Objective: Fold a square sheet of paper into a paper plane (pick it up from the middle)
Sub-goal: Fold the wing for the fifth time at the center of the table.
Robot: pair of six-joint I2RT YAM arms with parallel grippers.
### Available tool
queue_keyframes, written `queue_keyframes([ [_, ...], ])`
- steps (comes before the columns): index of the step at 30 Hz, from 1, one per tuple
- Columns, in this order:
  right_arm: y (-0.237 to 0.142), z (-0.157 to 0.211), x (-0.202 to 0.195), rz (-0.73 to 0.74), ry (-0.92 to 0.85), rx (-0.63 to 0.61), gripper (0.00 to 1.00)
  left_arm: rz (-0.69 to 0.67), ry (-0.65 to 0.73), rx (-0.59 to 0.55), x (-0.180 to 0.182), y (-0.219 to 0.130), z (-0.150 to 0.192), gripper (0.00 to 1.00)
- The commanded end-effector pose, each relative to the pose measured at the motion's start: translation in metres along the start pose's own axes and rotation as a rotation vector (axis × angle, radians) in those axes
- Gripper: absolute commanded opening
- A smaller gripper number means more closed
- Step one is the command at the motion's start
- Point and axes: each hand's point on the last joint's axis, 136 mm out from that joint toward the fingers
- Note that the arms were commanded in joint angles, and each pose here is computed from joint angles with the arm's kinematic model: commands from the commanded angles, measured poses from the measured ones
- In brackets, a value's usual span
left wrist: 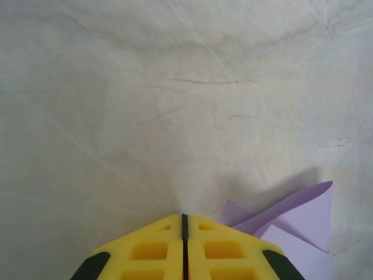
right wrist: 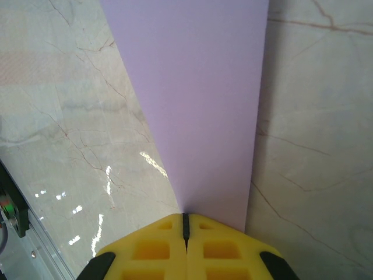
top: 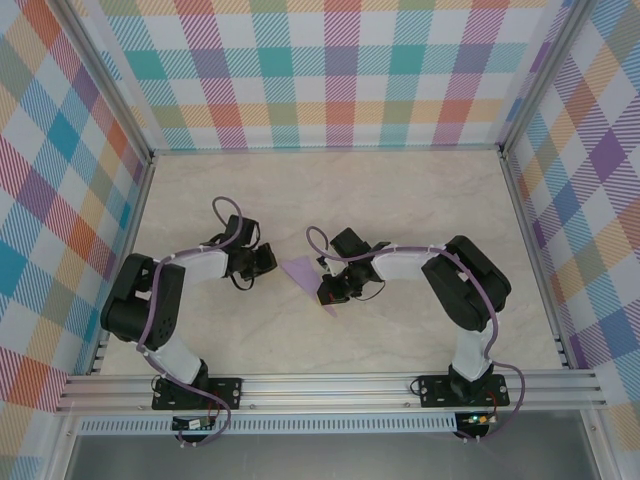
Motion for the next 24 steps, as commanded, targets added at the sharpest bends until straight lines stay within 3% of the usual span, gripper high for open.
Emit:
queue_keyframes([
  [1, 0.009, 0.052, -0.035, 0.122, 0.109, 0.157, 0.02, 0.032, 0.042, -0.079, -0.013, -0.030, -0.009, 0.08],
  [8, 0.009, 0.049, -0.033, 0.118, 0.118, 0.151, 0.02, 0.207, 0.058, -0.008, -0.046, -0.033, 0.037, 0.08],
  [14, 0.009, 0.048, -0.033, 0.118, 0.120, 0.152, 0.02, 0.243, 0.090, 0.071, -0.061, -0.012, 0.070, 0.07],
  [20, 0.008, 0.048, -0.032, 0.118, 0.121, 0.153, 0.02, 0.217, 0.099, 0.108, -0.063, 0.010, 0.077, 0.07],
  [24, 0.009, 0.049, -0.033, 0.120, 0.124, 0.156, 0.02, 0.176, 0.107, 0.066, -0.059, 0.018, 0.067, 0.05],
])
Point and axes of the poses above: each hand's point on the last joint's axis, 136 mm out from that joint toward the fingers, its own y axis out along the fingers, its own x axis along the line the jaws close on, z = x × y, and after that the axes turned 9 degrees about -y, right-handed
